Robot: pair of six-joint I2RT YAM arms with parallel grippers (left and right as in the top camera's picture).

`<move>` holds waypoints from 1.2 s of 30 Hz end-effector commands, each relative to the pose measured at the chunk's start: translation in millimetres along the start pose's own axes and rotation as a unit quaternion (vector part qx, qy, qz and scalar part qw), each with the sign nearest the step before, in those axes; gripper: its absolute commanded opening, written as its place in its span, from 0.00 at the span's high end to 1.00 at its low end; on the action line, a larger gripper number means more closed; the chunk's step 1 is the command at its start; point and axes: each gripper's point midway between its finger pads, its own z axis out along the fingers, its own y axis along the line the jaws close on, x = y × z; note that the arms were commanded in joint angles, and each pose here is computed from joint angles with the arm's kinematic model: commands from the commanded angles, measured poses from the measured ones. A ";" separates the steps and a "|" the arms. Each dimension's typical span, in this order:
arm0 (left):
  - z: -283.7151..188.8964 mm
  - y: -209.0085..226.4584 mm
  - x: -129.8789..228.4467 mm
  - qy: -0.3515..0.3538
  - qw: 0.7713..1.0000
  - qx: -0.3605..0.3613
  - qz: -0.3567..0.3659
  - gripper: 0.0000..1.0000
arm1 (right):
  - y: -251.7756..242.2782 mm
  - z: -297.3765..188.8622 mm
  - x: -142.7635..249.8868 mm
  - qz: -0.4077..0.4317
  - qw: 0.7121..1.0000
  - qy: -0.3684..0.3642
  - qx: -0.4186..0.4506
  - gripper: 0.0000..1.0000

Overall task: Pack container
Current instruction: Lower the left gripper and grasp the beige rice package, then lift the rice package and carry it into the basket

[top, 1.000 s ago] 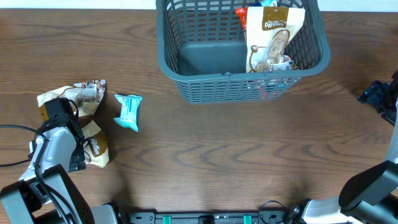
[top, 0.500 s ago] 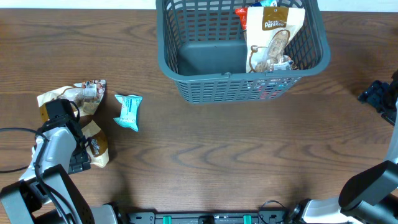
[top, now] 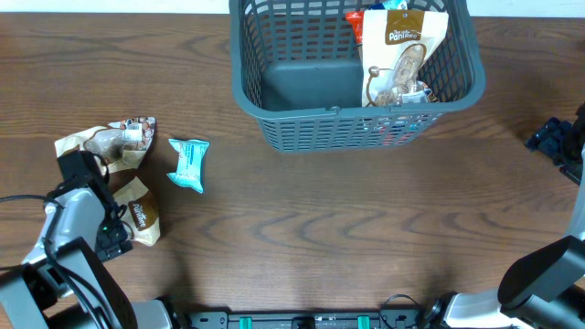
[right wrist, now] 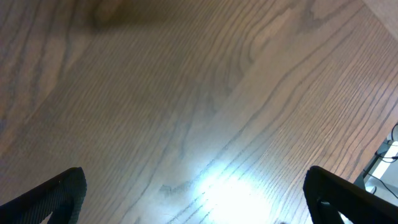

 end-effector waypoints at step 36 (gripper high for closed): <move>21.5 20.3 22.2 0.085 0.995 -0.059 0.000 0.94 | -1.2 1.6 10.3 -0.008 1.000 0.023 -0.005 0.01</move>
